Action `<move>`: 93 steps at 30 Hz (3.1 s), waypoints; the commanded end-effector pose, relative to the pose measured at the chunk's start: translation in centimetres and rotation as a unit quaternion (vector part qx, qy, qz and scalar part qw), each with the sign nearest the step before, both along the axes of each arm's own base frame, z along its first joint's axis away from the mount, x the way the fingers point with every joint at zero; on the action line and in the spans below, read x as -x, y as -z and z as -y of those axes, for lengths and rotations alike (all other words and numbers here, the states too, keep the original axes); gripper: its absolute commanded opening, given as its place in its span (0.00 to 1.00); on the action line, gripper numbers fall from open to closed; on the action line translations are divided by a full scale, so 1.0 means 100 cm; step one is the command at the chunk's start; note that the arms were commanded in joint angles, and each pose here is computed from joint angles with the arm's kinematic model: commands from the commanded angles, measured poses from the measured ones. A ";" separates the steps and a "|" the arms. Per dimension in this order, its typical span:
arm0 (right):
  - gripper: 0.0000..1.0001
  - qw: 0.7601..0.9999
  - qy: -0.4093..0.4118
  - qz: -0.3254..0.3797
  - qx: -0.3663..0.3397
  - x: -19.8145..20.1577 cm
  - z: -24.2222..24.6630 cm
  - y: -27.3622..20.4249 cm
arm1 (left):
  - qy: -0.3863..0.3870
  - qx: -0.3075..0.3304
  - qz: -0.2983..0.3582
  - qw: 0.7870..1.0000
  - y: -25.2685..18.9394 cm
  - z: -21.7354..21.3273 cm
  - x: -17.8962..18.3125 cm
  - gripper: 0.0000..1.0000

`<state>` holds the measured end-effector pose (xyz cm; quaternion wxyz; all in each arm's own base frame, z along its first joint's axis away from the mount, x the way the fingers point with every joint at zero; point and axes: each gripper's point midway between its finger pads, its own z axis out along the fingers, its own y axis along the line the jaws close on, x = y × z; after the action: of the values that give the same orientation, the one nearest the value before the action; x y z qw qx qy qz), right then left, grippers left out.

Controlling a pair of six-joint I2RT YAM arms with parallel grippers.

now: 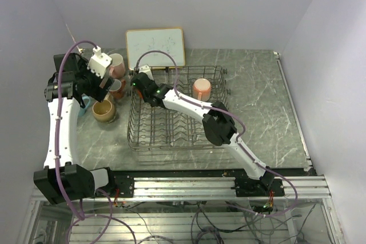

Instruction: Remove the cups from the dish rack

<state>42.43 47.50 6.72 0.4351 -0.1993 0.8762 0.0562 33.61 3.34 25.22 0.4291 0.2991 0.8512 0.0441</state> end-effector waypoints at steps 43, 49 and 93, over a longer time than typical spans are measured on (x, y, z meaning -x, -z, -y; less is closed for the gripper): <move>0.00 0.748 -0.209 -0.341 -0.530 0.176 0.019 -0.240 | 0.285 0.007 0.174 0.943 -0.002 0.089 0.057 0.96; 0.00 0.704 -0.230 -0.371 -0.560 0.194 0.015 -0.249 | 0.305 0.042 0.184 0.934 -0.023 0.103 0.068 0.93; 0.73 0.864 -0.043 -0.272 -0.421 0.127 0.115 -0.163 | -0.071 -0.194 -0.096 0.974 0.030 -0.090 0.093 0.07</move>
<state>28.62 39.36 25.16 0.1607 0.0066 0.7895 0.5923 26.88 6.40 20.14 0.3418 0.3513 0.8645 0.1114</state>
